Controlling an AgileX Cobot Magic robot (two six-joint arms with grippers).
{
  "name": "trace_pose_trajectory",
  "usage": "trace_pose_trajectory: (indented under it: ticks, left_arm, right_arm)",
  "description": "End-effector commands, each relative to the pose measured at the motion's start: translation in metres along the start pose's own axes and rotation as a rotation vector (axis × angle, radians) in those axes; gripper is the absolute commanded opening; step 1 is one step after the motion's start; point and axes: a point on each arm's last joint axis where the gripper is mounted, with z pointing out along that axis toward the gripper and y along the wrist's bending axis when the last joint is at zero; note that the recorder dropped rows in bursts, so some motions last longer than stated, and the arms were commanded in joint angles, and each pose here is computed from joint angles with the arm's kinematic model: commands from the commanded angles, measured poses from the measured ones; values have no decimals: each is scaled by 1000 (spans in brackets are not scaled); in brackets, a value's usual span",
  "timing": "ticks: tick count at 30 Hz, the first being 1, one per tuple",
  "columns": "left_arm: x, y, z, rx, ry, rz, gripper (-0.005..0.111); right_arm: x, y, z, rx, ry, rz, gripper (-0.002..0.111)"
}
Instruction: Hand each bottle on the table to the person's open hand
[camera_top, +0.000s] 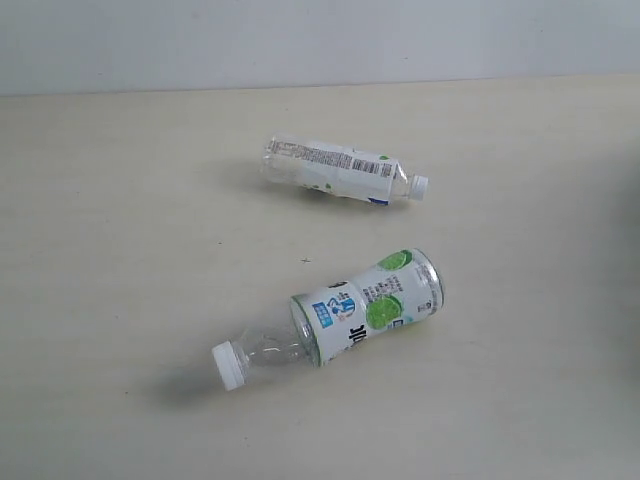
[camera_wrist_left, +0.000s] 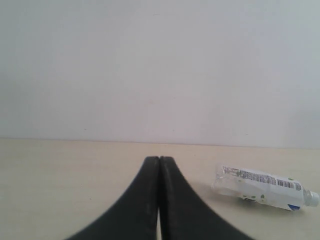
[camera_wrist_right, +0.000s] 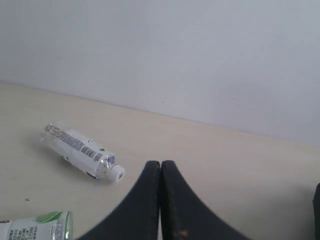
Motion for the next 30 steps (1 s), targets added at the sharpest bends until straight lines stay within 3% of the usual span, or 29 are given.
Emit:
trace_pose_trajectory:
  ticks: [1,8,30]
  left_arm:
    - [1,0,0,-2,-5,-6,0]
    - [1,0,0,-2,-5,-6,0]
    - [1,0,0,-2,-5,-6,0]
  right_arm:
    - [10,-2,-19,4,-78,9,0]
    - [19,-6,-54,23,-211,33,0]
    - [21,-6,-54,25,-195,34,0]
